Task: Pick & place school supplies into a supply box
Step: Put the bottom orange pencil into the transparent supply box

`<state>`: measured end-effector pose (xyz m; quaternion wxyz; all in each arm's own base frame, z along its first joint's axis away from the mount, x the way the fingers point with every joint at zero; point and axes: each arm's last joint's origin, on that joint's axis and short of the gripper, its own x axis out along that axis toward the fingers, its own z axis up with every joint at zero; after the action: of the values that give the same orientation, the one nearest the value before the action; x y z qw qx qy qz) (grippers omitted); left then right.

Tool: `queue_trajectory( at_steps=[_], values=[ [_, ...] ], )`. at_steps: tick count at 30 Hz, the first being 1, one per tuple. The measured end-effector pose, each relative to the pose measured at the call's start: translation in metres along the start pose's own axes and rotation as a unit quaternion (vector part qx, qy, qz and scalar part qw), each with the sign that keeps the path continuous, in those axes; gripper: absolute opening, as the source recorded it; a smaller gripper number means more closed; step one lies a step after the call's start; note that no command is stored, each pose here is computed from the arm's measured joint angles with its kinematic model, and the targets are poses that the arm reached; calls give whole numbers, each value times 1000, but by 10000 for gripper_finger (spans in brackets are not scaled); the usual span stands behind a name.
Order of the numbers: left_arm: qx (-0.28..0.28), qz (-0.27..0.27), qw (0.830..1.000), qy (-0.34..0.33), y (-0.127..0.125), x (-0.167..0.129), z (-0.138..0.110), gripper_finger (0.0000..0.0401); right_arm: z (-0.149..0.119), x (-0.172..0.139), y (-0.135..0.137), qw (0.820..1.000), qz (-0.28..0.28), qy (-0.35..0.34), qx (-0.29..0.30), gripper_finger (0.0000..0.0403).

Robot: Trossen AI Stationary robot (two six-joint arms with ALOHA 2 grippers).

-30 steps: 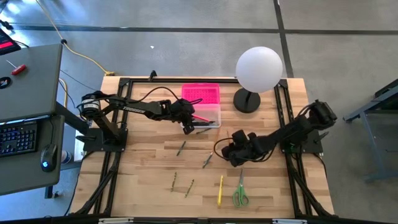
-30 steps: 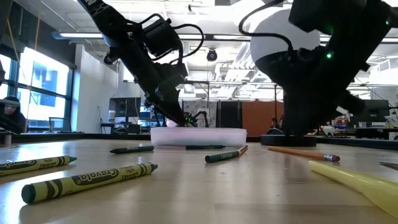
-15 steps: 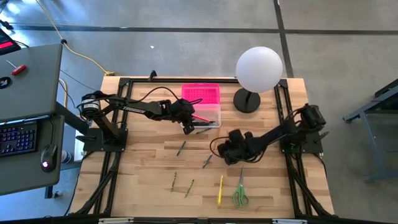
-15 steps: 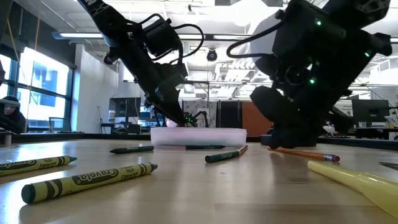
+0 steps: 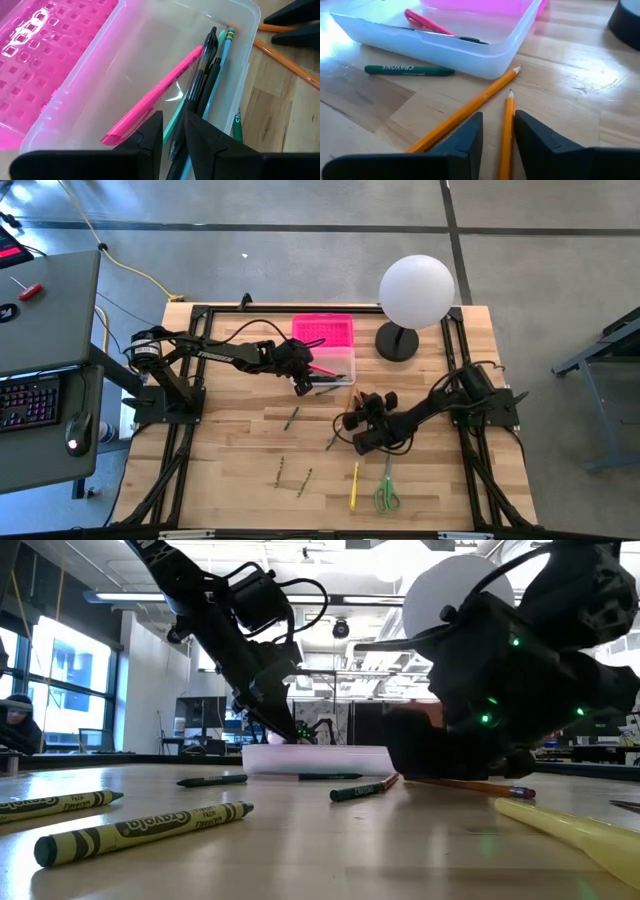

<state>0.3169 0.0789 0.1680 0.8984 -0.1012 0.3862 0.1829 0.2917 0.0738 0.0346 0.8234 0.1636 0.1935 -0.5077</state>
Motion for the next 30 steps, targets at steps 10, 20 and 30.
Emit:
queue_trajectory(
  at_steps=[10, 20, 30],
  values=[
    [0, 0, 1000, 0, 0, 0, 0, 113, 1, 2, 1, 1000, 1, -11, -22, 44],
    [0, 0, 1000, -2, 0, 0, 0, 113, 44, -24, 8, 997, 45, 19, -52, 9],
    [0, 2, 1000, -3, 0, -1, 4, 113, 141, -65, 1, 986, 96, -62, -124, 4]
  ],
)
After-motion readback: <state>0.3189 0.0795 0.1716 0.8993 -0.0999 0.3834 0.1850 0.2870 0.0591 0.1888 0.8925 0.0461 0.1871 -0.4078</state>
